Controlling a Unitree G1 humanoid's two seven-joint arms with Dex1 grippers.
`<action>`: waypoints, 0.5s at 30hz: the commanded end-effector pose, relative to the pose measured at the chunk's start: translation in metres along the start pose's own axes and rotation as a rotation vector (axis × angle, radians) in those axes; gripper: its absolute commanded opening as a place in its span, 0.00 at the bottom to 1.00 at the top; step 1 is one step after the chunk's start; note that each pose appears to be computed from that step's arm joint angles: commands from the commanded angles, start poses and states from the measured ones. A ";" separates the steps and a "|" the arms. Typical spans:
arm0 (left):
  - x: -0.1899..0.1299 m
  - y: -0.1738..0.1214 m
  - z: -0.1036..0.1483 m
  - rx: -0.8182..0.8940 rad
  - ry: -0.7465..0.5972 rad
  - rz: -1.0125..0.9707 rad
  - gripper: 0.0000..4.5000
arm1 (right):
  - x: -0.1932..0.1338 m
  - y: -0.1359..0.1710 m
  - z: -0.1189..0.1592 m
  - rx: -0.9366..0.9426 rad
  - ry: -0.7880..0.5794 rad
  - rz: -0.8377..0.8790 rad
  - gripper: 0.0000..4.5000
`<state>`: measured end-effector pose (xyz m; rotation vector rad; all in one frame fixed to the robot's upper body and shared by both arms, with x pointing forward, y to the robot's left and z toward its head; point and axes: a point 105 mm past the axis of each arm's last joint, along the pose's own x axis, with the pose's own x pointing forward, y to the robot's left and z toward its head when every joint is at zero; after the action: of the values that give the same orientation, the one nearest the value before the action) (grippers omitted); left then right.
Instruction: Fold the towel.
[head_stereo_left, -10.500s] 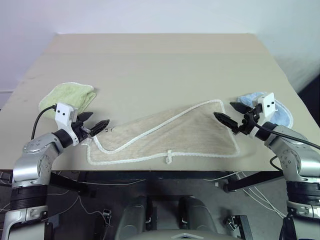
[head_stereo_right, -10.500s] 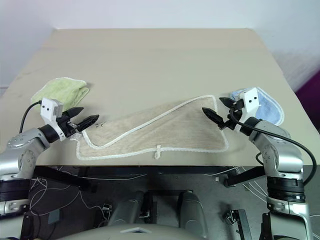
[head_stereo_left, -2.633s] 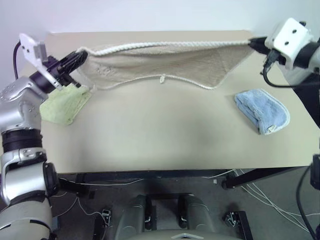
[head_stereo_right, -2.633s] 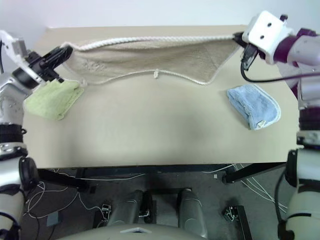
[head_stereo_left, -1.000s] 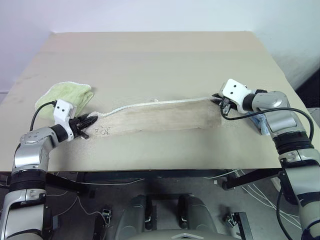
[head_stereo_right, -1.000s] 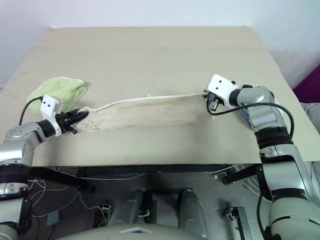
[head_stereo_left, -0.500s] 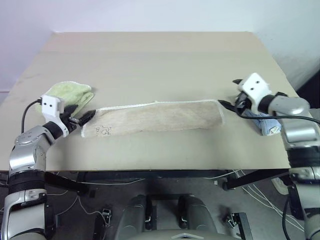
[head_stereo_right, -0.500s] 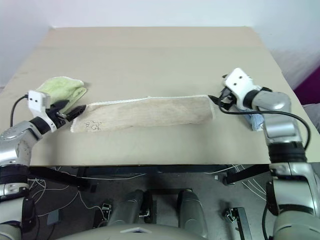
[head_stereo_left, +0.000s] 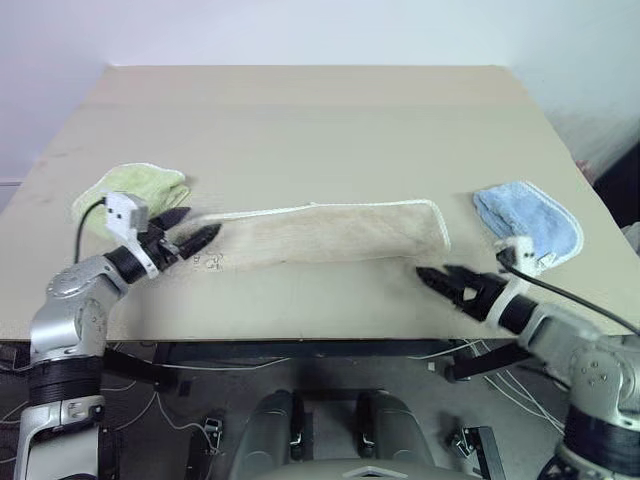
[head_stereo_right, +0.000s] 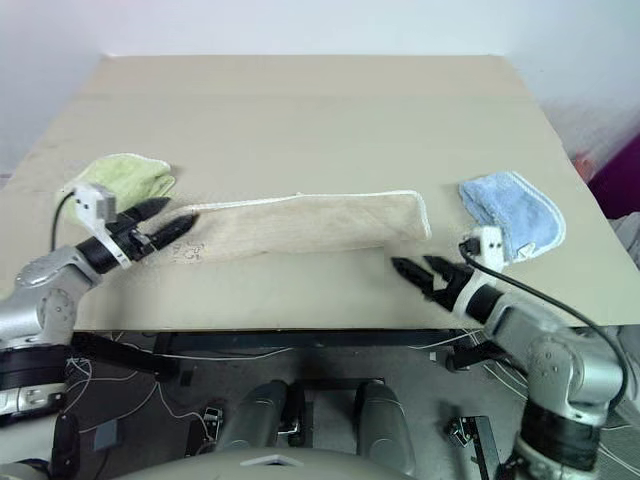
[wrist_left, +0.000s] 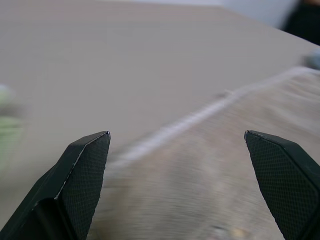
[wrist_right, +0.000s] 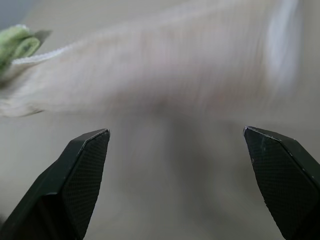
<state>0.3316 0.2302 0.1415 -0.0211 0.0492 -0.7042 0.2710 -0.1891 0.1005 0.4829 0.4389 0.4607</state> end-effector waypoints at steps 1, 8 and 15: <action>0.007 -0.034 0.001 0.060 0.027 -0.196 1.00 | 0.007 0.003 -0.002 0.156 -0.043 -0.064 1.00; 0.017 -0.049 -0.005 0.072 0.051 -0.272 1.00 | 0.027 -0.019 0.006 0.408 -0.114 -0.185 1.00; 0.018 -0.055 -0.008 0.064 0.048 -0.285 1.00 | 0.044 -0.029 0.016 0.483 -0.150 -0.218 1.00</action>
<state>0.3122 0.1836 0.1258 0.0201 0.1105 -0.9590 0.3224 -0.1838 0.1033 0.8968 0.4072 0.2033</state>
